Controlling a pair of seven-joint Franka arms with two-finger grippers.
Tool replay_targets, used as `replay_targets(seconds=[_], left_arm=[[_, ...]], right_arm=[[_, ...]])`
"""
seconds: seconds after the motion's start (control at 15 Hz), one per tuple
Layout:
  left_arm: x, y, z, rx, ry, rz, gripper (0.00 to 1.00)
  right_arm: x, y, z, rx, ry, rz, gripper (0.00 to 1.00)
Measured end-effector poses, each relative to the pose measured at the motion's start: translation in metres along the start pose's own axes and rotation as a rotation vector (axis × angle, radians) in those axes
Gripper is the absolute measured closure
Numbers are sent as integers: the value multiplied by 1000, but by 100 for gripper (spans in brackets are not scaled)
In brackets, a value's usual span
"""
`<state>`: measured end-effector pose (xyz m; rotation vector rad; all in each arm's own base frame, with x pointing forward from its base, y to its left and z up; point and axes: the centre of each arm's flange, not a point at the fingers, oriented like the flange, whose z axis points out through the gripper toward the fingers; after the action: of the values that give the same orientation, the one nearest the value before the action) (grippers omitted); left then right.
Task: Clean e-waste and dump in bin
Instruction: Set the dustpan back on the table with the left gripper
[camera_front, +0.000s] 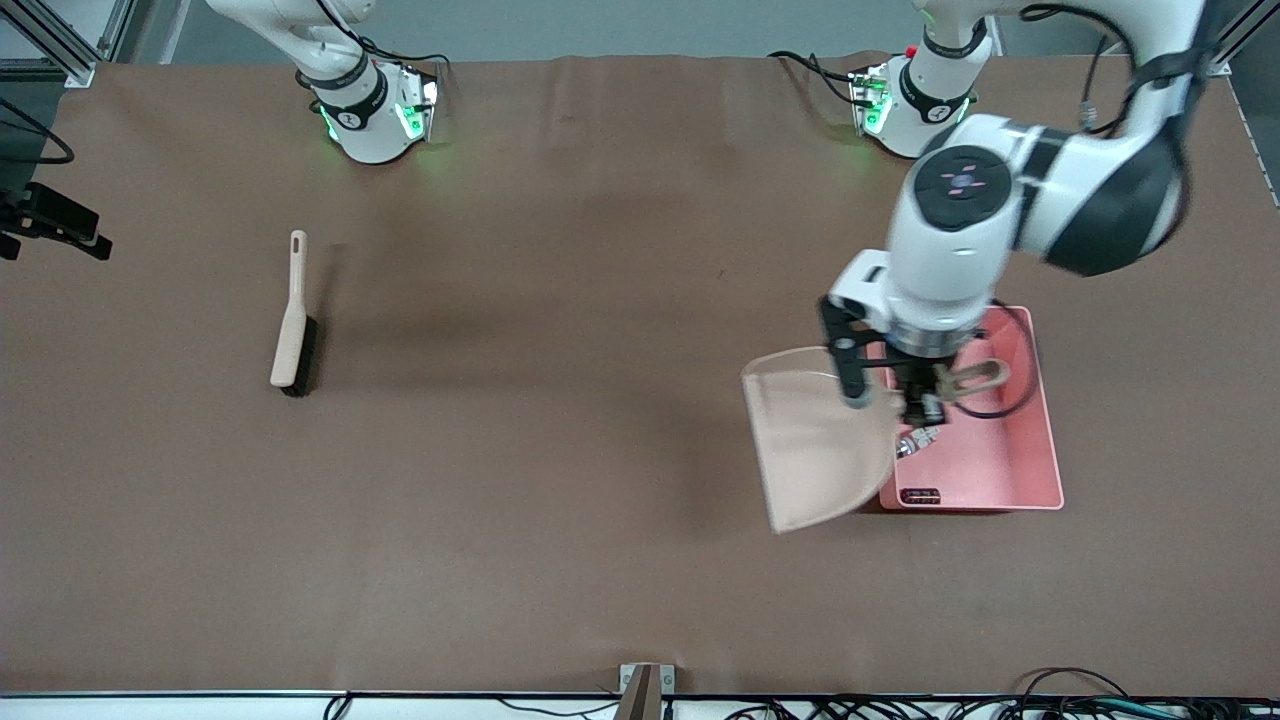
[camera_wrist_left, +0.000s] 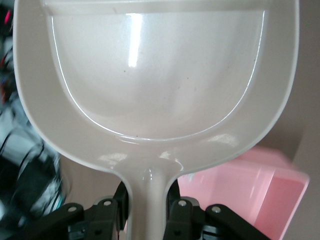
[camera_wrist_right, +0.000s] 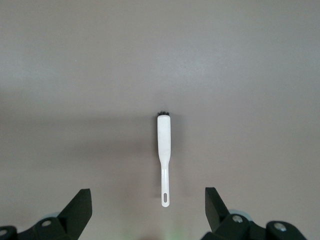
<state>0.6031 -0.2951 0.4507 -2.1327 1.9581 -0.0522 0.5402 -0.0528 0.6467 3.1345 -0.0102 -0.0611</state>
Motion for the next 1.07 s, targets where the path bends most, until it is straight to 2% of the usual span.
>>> replay_targets(seconds=[0.33, 0.6, 0.87, 1.07], left_arm=[[80, 46, 81, -85, 89, 25, 67], [127, 90, 123, -141, 119, 12, 67], [142, 115, 147, -154, 149, 10, 67], [142, 122, 158, -137, 140, 34, 67]], right_arm=[[0, -26, -4, -32, 7, -50, 0], [1, -54, -6, -38, 22, -101, 0], [4, -60, -8, -49, 46, -113, 0], [5, -55, -6, -51, 46, -101, 0]])
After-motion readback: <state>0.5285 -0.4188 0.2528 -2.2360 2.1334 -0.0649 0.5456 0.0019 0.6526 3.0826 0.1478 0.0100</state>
